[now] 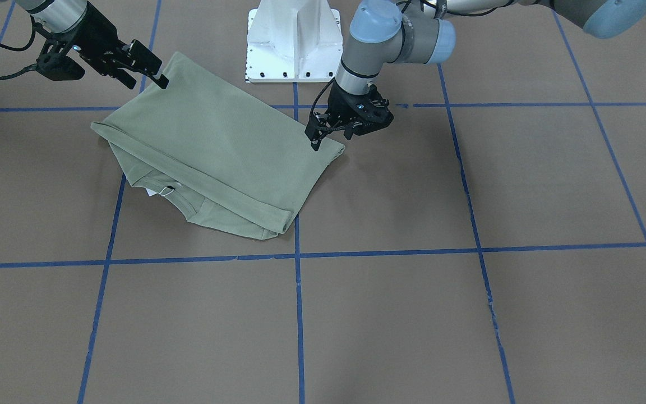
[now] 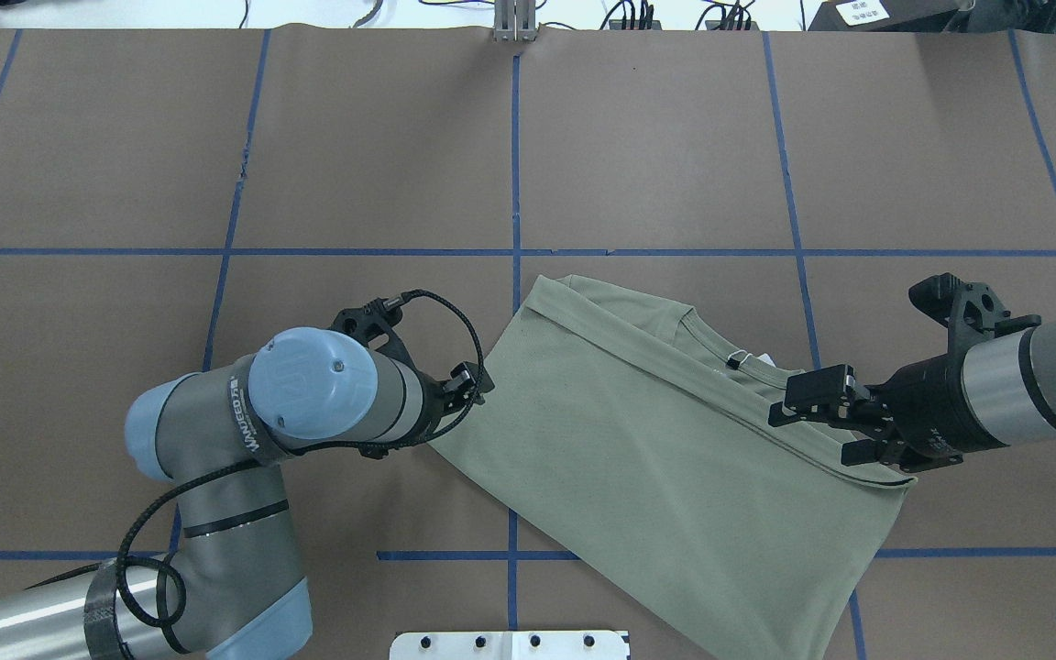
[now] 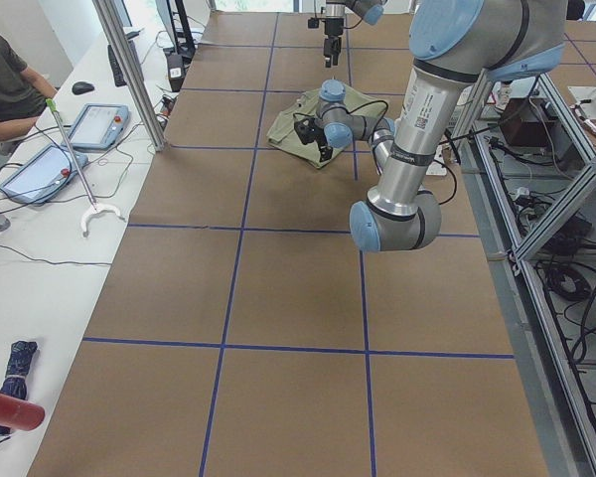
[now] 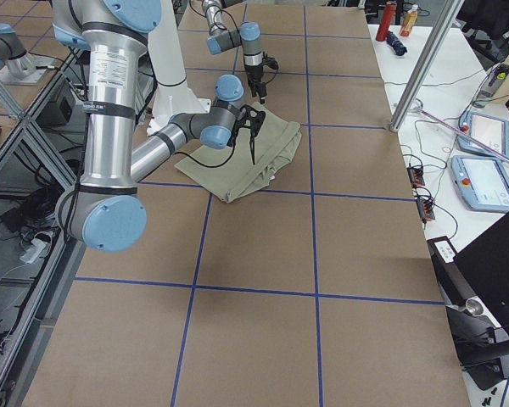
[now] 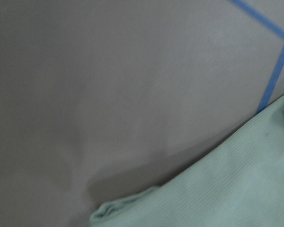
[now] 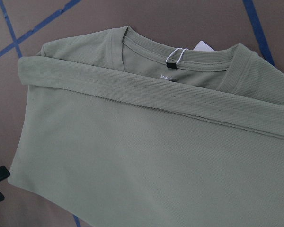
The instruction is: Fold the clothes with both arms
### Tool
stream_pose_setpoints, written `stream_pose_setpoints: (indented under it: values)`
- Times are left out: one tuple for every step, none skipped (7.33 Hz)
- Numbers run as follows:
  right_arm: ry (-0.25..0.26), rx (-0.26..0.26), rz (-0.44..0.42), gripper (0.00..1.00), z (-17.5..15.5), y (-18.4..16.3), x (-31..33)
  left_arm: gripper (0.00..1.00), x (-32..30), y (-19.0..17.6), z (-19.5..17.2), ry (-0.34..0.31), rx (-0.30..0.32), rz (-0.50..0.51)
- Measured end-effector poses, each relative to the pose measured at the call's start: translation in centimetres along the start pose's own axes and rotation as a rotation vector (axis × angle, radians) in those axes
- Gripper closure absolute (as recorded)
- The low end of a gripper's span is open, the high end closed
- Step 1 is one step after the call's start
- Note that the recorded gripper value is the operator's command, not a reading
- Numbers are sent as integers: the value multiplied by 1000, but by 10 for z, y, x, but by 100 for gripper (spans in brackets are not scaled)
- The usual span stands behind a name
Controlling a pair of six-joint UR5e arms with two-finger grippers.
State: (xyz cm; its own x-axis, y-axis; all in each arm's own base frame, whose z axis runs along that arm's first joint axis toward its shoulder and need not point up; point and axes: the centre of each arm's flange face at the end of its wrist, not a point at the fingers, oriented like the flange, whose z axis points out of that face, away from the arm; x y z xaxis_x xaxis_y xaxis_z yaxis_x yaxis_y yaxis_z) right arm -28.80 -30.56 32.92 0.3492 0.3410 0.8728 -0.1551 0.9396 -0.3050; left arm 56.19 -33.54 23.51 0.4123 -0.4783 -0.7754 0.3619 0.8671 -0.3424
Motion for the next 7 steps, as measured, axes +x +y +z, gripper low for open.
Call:
stream_pose_setpoints:
  values:
    - [-1, 2, 0, 0, 0, -1, -1, 4, -4, 7, 10, -17, -2, -28]
    - [0, 3, 1, 0, 1, -1, 0, 6, -6, 8, 18, -27, 10, -44]
    - [0, 4, 2, 0, 1, -1, -1, 11, -5, 5, 21, -26, 29, -52]
    - [1, 5, 2, 0, 1, -2, -1, 18, -5, 1, 22, -23, 47, -56]
    - [2, 5, 3, 0, 1, -2, -1, 23, -4, -3, 23, -22, 62, -59]
    - [5, 6, 5, 0, 2, -3, 0, 30, -4, -6, 25, -23, 72, -62]
    - [8, 6, 7, 0, 3, -4, 1, 46, -5, -8, 28, -27, 79, -63]
